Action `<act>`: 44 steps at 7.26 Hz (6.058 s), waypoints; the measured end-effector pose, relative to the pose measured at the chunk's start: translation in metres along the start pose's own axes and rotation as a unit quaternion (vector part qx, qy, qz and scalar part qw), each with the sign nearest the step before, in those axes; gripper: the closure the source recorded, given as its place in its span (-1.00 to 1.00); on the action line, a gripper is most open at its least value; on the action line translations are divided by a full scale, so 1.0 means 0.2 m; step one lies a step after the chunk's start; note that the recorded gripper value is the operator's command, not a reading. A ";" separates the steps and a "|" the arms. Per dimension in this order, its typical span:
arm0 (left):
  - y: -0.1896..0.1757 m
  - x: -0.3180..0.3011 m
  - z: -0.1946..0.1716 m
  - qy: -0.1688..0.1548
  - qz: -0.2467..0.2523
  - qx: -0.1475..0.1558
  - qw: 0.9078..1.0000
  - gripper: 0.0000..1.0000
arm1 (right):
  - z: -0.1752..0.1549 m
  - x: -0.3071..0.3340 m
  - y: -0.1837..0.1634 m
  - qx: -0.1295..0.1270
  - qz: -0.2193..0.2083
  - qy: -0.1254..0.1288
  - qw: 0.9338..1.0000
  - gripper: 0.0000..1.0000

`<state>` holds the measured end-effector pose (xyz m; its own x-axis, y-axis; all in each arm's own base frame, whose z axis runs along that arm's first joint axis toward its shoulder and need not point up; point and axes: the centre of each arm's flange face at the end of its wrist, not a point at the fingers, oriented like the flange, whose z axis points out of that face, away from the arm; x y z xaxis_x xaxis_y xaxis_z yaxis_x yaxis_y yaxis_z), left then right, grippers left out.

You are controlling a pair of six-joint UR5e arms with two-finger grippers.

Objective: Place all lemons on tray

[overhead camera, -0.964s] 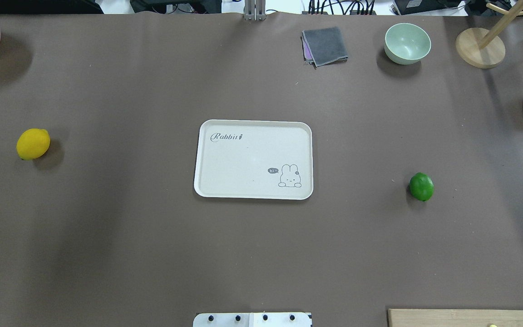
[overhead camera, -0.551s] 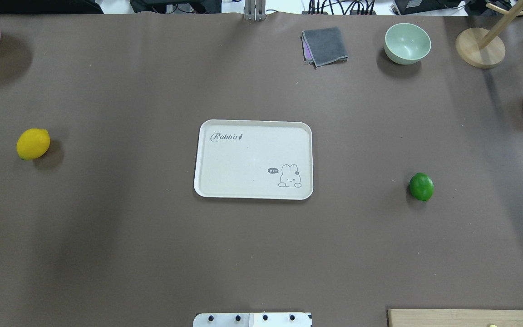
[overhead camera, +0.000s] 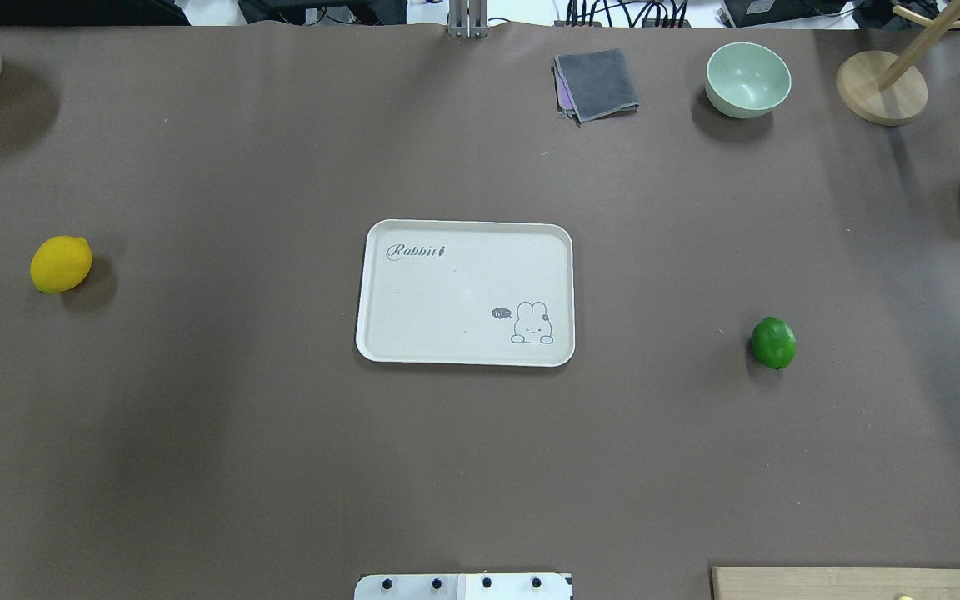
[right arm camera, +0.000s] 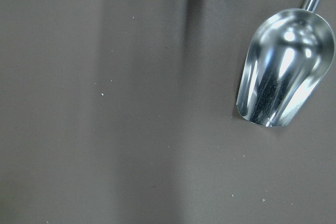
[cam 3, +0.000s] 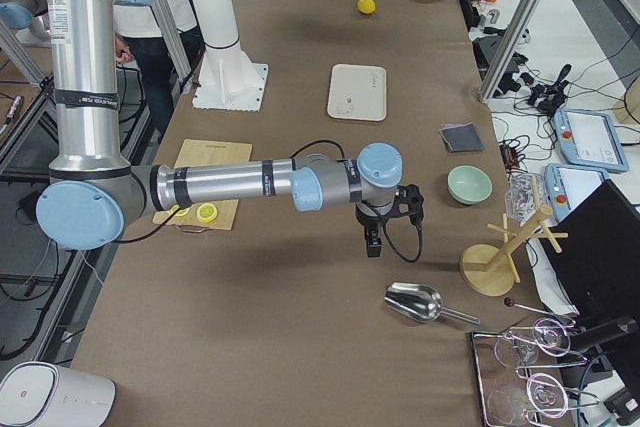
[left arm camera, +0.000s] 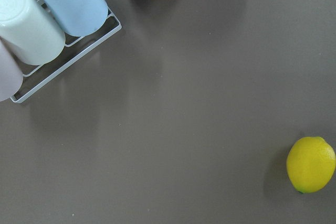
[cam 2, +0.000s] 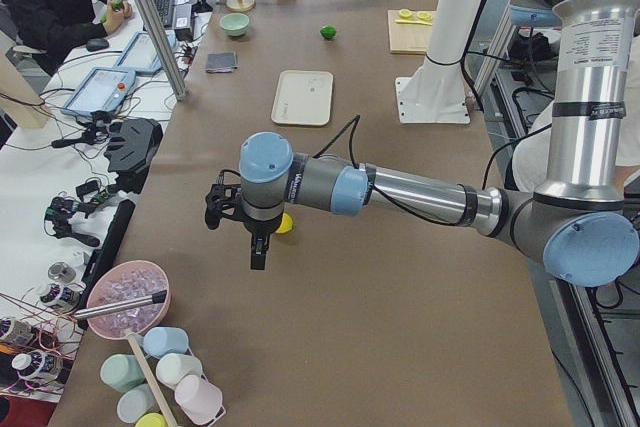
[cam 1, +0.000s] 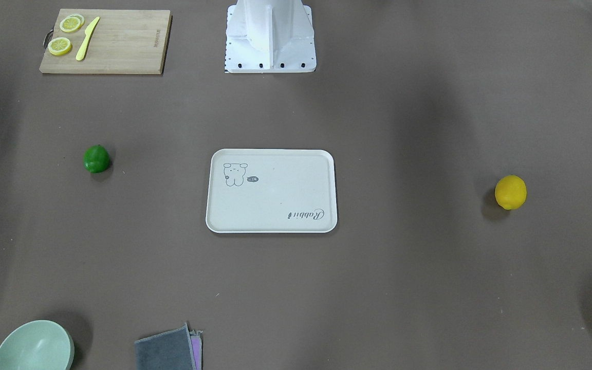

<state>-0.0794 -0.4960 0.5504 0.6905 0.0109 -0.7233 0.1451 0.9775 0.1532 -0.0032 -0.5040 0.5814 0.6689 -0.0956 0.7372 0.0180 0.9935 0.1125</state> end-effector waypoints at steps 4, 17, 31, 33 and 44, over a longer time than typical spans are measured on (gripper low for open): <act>-0.04 0.03 0.04 0.006 0.031 0.018 0.999 -0.96 | 0.04 -0.24 -0.09 0.002 -0.019 -0.007 1.000 -1.00; -0.28 0.72 0.48 0.053 0.079 -0.004 0.995 -0.96 | 0.49 -1.23 0.10 0.024 0.038 -0.055 0.997 -1.00; -0.37 0.79 0.85 0.060 0.138 0.002 0.989 -0.94 | 0.79 -1.47 0.31 -0.005 0.011 -0.022 1.000 1.00; -0.35 0.84 0.90 0.052 0.149 0.002 0.988 -0.94 | 0.65 -1.47 0.24 -0.006 0.021 -0.053 0.998 1.00; 0.06 0.92 1.30 0.044 0.210 -0.034 0.976 -0.48 | 0.44 -2.08 0.00 0.010 0.057 -0.099 0.993 1.00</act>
<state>0.2336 -0.5369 0.5945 0.6151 0.4294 -0.6612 -0.1870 0.8942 0.4068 -0.3473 -0.4704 0.3329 0.5071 0.0050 0.8619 -0.0657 0.9973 0.0328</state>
